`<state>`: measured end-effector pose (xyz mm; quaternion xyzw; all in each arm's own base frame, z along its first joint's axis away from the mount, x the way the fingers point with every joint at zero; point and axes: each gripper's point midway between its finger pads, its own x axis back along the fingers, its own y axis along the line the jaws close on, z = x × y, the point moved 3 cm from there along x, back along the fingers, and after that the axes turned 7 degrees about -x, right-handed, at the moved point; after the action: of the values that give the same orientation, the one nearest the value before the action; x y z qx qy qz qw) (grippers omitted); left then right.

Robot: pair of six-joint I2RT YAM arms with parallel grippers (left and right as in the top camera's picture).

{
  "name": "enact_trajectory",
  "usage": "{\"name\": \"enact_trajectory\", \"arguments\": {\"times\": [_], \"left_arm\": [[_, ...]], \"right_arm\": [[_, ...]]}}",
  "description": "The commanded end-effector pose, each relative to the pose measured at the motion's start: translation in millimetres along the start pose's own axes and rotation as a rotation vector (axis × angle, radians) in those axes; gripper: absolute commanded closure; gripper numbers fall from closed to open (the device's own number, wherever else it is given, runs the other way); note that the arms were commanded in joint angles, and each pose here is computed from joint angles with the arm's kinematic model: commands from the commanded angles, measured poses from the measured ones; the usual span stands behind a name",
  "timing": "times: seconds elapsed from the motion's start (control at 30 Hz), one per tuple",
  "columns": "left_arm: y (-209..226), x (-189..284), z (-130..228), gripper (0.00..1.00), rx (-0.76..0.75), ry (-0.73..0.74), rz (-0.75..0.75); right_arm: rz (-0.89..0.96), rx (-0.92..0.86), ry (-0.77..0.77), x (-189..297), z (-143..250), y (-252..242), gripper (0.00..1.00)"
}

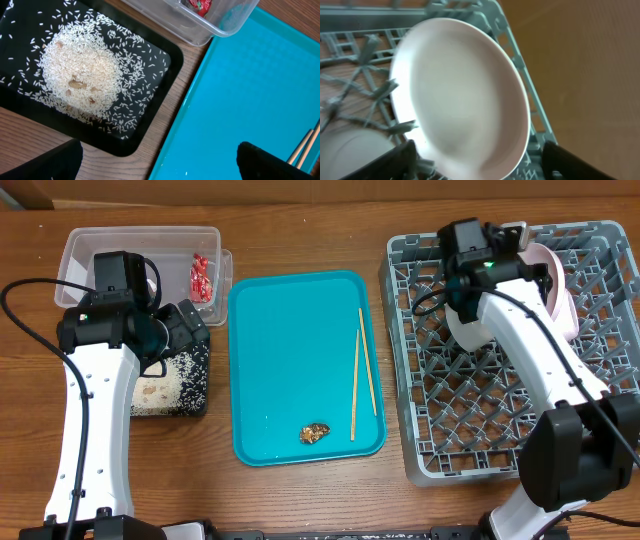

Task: Sort waste into correct bins and load items into the dishwasher
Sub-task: 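Lower the white plate upright into the rack slots, then open the right gripper and withdraw it from the plate toward the teal tray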

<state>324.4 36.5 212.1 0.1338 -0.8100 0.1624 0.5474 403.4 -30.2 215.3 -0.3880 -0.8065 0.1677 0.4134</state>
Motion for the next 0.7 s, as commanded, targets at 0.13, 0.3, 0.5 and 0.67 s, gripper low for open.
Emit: {"name": "enact_trajectory", "arguments": {"times": [0.13, 0.3, 0.5, 0.67], "left_arm": [[1, 11, -6, 0.0, 0.013, -0.041, -0.001], [1, 11, -6, 0.0, 0.013, -0.041, -0.001], [1, 11, -6, 0.0, 0.013, -0.041, -0.001], [1, 11, -6, 0.0, 0.013, -0.041, -0.001]], "right_arm": [[-0.283, -0.258, -0.041, 55, -20, -38, 0.09], [-0.544, -0.321, 0.041, 75, -12, -50, 0.03], [-0.619, -0.274, 0.176, 79, 16, -54, 0.0], [-0.605, -0.249, 0.212, 78, 25, -55, 0.0]]}}
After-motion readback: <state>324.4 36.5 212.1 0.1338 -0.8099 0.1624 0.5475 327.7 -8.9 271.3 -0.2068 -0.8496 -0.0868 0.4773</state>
